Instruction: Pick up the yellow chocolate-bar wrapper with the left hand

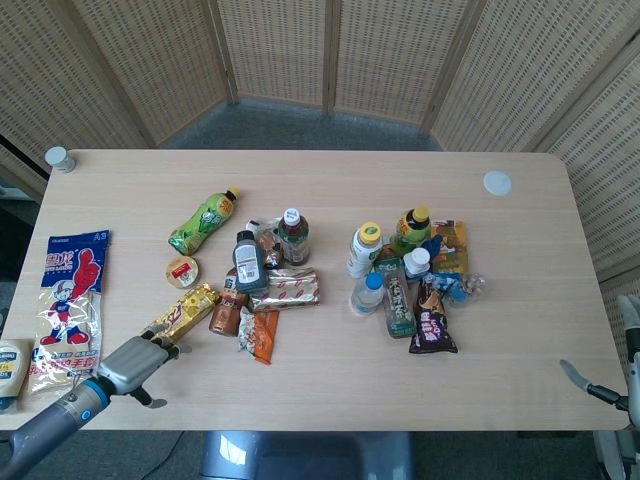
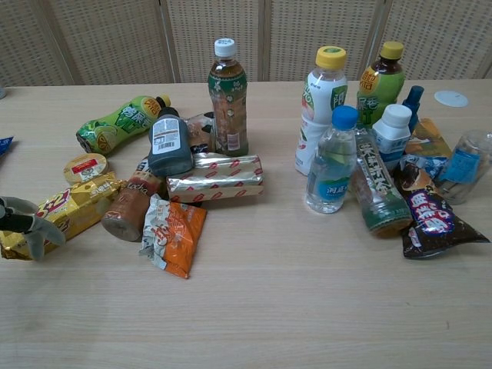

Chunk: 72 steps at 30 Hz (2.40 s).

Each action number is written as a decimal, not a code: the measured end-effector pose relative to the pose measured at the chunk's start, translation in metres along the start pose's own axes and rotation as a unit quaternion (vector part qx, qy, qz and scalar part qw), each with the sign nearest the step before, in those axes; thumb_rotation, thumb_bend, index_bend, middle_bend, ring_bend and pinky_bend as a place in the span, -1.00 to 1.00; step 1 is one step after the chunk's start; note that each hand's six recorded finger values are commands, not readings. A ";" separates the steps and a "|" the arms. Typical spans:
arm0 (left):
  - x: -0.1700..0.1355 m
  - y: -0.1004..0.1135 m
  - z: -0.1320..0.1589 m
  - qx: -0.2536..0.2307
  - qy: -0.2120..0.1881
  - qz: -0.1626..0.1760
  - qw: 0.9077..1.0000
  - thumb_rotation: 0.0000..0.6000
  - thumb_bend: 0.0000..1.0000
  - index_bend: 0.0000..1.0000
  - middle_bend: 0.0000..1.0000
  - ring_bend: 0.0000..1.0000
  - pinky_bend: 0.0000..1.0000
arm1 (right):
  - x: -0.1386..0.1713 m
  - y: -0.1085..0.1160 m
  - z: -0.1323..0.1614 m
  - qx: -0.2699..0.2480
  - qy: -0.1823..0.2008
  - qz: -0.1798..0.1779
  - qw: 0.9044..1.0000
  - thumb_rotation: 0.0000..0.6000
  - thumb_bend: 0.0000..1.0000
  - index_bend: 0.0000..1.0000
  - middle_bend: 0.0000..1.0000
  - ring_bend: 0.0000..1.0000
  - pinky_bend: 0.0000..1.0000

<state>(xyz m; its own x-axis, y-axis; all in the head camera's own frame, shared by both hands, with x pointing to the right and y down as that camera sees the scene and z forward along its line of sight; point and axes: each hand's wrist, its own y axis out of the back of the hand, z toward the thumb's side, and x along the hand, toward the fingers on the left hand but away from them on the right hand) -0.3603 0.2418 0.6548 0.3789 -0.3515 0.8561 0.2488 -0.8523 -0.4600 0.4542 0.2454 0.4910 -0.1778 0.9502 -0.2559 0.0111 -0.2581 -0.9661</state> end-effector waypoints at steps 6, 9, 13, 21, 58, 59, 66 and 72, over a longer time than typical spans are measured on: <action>-0.005 -0.007 -0.024 -0.007 0.047 -0.007 0.999 0.62 -0.58 -0.68 -0.36 -0.56 -1.00 | -0.002 -0.003 0.003 -0.004 0.006 0.003 1.000 0.08 -0.70 -1.00 -1.00 -1.00 -1.00; -0.011 -0.010 -0.038 -0.012 0.072 -0.009 0.997 0.62 -0.58 -0.69 -0.36 -0.56 -1.00 | -0.004 -0.004 0.007 -0.006 0.011 0.004 1.000 0.09 -0.71 -1.00 -1.00 -1.00 -1.00; -0.017 -0.005 -0.049 -0.024 0.091 0.009 0.995 0.61 -0.58 -0.73 -0.36 -0.58 -1.00 | -0.005 -0.004 0.008 -0.006 0.013 0.003 1.000 0.08 -0.71 -1.00 -1.00 -1.00 -1.00; -0.033 0.019 -0.063 -0.062 0.111 0.086 0.988 0.66 -0.58 -1.00 -0.82 -0.93 -1.00 | -0.003 -0.003 0.006 -0.008 0.011 0.001 1.000 0.06 -0.70 -1.00 -1.00 -1.00 -1.00; 0.056 0.012 -0.044 -0.017 0.119 0.080 0.990 1.00 -0.26 -0.84 -0.51 -0.36 -0.89 | 0.001 0.005 -0.003 -0.010 -0.009 -0.004 1.000 0.07 -0.71 -1.00 -1.00 -1.00 -1.00; 0.057 0.011 -0.045 -0.016 0.120 0.076 0.990 1.00 -0.27 -0.85 -0.54 -0.38 -0.89 | 0.002 0.005 -0.004 -0.012 -0.010 -0.003 1.000 0.06 -0.71 -1.00 -1.00 -1.00 -1.00; 0.063 0.012 -0.048 -0.018 0.130 0.063 0.989 1.00 -0.27 -0.93 -0.61 -0.44 -0.95 | 0.003 0.009 -0.005 -0.013 -0.012 -0.007 1.000 0.06 -0.70 -1.00 -1.00 -1.00 -1.00; 0.065 0.013 -0.047 -0.017 0.131 0.072 0.989 1.00 -0.21 -0.47 -0.24 -0.08 -0.56 | 0.002 0.007 -0.004 -0.015 -0.010 -0.007 1.000 0.04 -0.70 -1.00 -1.00 -1.00 -1.00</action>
<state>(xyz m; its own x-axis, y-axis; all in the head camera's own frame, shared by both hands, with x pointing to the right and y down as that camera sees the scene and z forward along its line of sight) -0.3741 0.1902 0.7156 0.1633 -0.5547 0.8158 0.1777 -0.7969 -0.5774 0.4575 0.2459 0.4836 -0.1986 0.9495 -0.2428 0.0379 -0.2401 -0.9700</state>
